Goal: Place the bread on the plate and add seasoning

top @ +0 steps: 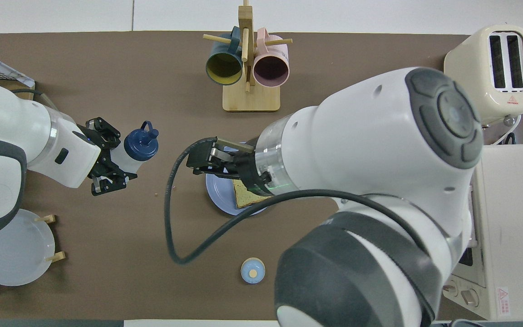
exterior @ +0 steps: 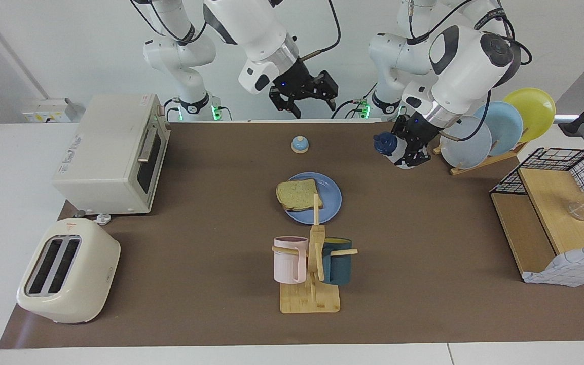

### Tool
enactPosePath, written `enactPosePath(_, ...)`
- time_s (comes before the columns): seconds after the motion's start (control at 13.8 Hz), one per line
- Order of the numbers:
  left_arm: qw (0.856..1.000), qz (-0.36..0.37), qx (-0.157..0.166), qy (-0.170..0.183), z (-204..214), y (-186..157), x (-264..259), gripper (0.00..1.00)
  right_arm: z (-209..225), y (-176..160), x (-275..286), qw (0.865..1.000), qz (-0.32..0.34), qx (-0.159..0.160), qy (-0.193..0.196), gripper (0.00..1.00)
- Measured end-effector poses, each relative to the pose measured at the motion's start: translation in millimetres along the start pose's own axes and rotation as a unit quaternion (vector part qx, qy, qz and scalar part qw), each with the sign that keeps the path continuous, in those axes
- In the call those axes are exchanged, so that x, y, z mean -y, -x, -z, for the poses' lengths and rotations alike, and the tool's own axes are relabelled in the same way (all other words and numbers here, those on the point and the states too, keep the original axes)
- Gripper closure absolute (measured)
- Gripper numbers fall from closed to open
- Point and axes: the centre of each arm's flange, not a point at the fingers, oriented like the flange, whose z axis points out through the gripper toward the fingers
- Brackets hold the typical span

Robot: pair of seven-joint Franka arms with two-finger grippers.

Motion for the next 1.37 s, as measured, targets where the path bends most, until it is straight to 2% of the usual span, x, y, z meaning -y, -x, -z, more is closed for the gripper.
enactPosePath(0.14,1.0,-0.003,0.003,0.011,-3.2,-0.5,-5.4,0.54,-6.6,7.3,8.4,1.0,-0.002,-0.005,-0.006,0.0)
enactPosePath(0.36,1.0,-0.003,0.0,0.024,-6.6,1.0,-11.0,0.54,-25.0,5.4,12.5,0.999,0.022,-0.023,0.022,0.04)
enactPosePath(0.58,0.999,-0.007,-0.002,0.031,-8.8,-2.3,-16.9,0.54,-39.1,5.0,28.5,0.999,0.041,-0.023,0.021,0.07)
enactPosePath(0.65,0.999,-0.011,-0.002,0.033,-10.2,-5.0,-19.8,0.54,-38.8,3.2,31.2,0.999,0.038,-0.023,0.018,0.13)
enactPosePath(0.87,0.999,-0.017,-0.001,0.037,-13.5,-9.4,-25.0,0.54,-26.5,-6.9,40.1,0.999,0.013,-0.035,-0.005,0.16)
enactPosePath(0.94,0.999,-0.018,-0.001,0.038,-14.3,-10.0,-26.1,0.54,-23.6,-10.1,42.0,0.999,0.008,-0.039,-0.011,0.22)
enactPosePath(1.09,0.999,-0.019,-0.001,0.039,-14.8,-10.3,-27.0,0.54,-23.2,-15.8,45.1,0.999,0.0,-0.044,-0.023,0.25)
enactPosePath(1.3,0.999,-0.019,0.0,0.042,-17.3,-10.2,-28.5,0.54,-41.6,-13.7,50.4,0.998,0.014,-0.057,-0.014,0.28)
enactPosePath(1.37,0.999,-0.02,0.0,0.043,-17.7,-10.4,-29.0,0.54,-47.1,-12.7,51.3,0.998,0.016,-0.057,-0.011,0.34)
